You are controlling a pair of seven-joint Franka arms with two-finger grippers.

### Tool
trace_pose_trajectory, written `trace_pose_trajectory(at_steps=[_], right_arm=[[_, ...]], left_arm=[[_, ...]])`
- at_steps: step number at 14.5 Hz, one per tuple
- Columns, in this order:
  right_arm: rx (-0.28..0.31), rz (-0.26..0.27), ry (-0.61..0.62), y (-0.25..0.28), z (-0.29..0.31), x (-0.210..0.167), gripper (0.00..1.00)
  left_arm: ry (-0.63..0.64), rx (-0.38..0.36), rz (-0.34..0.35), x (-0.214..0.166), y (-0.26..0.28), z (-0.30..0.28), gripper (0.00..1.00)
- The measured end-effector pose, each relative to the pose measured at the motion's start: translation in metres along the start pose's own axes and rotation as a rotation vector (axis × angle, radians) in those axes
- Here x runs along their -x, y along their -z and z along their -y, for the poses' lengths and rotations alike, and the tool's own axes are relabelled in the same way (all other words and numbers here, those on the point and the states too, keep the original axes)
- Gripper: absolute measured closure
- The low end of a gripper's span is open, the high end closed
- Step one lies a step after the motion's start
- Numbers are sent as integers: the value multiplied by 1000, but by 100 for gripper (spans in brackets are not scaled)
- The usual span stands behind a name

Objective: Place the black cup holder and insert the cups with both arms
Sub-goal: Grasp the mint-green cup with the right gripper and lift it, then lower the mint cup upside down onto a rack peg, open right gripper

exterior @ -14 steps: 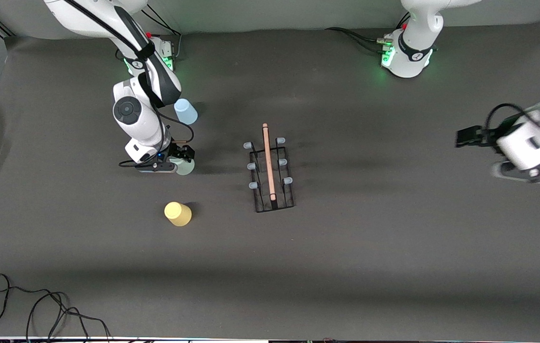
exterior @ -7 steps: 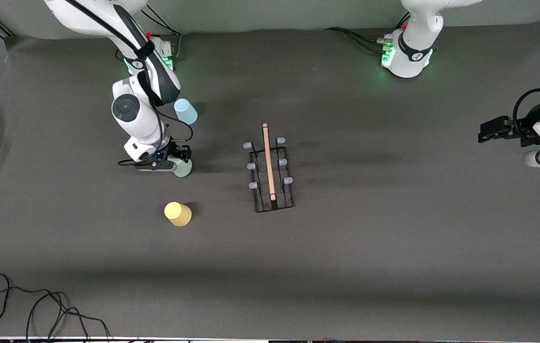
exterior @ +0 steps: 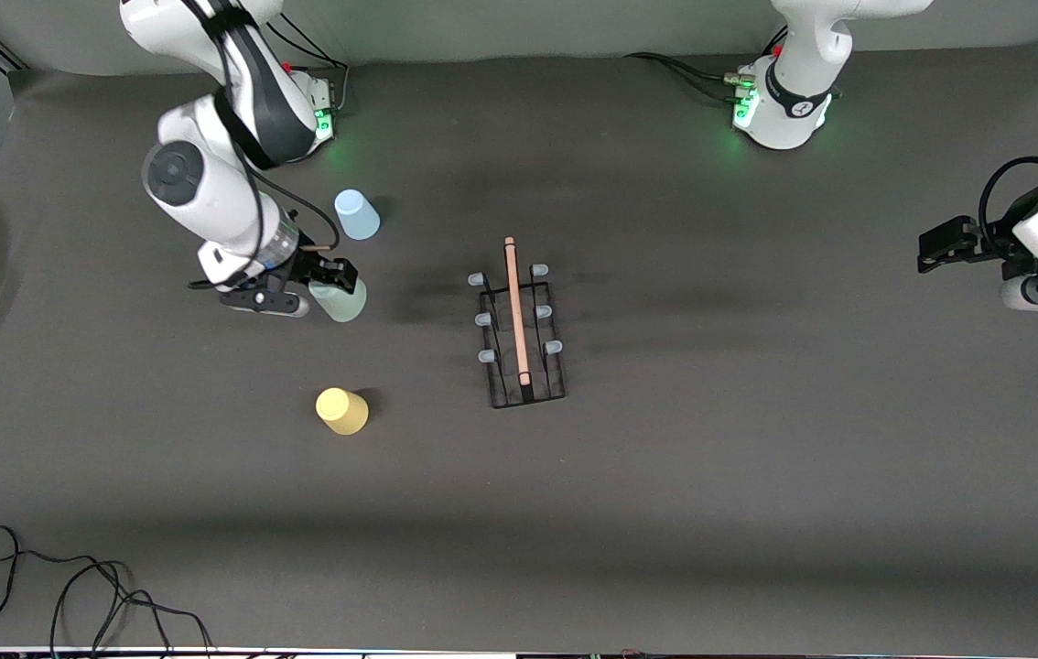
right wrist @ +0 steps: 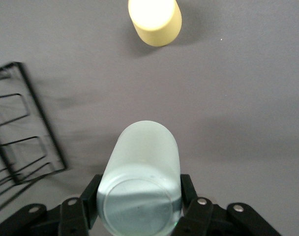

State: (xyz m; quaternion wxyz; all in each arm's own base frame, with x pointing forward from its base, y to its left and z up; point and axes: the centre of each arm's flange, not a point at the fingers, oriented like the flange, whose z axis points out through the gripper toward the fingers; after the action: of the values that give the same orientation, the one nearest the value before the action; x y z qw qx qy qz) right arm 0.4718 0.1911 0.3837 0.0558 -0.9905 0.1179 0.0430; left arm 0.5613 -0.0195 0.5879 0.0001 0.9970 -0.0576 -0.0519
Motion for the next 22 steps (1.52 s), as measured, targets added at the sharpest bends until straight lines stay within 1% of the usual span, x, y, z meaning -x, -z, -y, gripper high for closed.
trace_pose_trajectory(at_steps=[2,4,7,11,13,16,21,22], right_arm=[[-17,-8,-63,34,24,-1,33],[-33,-21,-124,45,66,16,33],[-22,-13,-192,31,136,48,33],[31,-32,-247,-7,196,56,33],[60,-42,-246,-30,209,59,33],[92,-36,-236,-56,215,62,33],[114,-28,-212,-76,223,72,33],[114,-28,-211,-79,223,72,29]], left_arm=[[-1,0,-4,1,2,-1,0],[-4,-1,-9,2,5,-3,0],[-7,-1,-13,3,6,-4,0],[-7,-2,-23,5,10,-5,0],[-4,-2,-25,5,12,-5,0],[3,-2,-26,6,12,-5,0],[7,-2,-26,6,12,-5,0],[7,-2,-25,6,12,-5,0]])
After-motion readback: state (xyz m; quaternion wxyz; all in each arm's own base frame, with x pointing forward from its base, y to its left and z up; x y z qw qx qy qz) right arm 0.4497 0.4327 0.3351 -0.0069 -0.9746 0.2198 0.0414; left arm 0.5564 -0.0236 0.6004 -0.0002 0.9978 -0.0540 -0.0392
